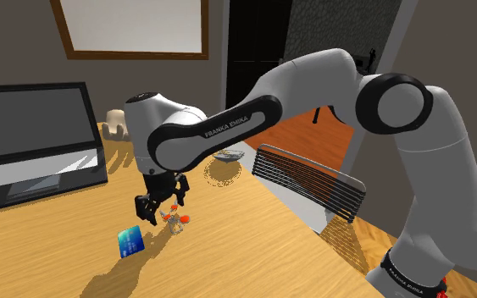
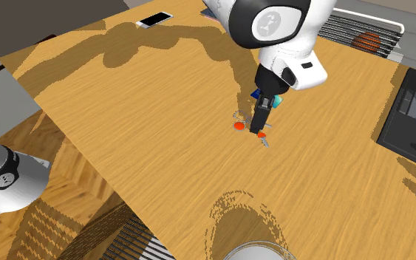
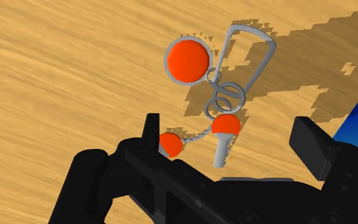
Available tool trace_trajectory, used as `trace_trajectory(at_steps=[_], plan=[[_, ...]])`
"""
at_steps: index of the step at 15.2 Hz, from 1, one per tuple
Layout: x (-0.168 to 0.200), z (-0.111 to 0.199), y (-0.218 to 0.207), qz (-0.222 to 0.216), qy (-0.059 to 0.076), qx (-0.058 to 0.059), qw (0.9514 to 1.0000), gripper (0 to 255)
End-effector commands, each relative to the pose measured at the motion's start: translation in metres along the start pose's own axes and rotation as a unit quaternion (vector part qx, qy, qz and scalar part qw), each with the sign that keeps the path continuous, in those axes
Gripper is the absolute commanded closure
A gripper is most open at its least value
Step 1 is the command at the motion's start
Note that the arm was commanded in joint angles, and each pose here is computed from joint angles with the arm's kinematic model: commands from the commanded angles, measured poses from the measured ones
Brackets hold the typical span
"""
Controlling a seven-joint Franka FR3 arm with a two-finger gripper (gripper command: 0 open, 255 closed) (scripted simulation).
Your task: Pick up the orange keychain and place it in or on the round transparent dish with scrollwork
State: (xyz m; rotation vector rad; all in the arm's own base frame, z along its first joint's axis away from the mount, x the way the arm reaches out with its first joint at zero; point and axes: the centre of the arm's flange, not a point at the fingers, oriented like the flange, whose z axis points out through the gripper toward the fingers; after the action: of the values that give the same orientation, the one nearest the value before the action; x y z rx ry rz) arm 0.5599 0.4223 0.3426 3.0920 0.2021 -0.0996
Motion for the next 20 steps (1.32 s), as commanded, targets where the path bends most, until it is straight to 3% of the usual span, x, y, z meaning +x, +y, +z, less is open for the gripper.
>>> trace_trajectory(at_steps=[1,9,10,20], plan=[[0.0003,0.0082,0.0001,0.0,0.0,0.0,1.0,0],[0.0004,0.0082,0.0,0.0,0.0,0.0,1.0,0],[0.0004,0.0082,0.0,0.0,0.0,0.0,1.0,255],[0.0,0.003,0.0002,0.0,0.0,0.0,1.0,255]])
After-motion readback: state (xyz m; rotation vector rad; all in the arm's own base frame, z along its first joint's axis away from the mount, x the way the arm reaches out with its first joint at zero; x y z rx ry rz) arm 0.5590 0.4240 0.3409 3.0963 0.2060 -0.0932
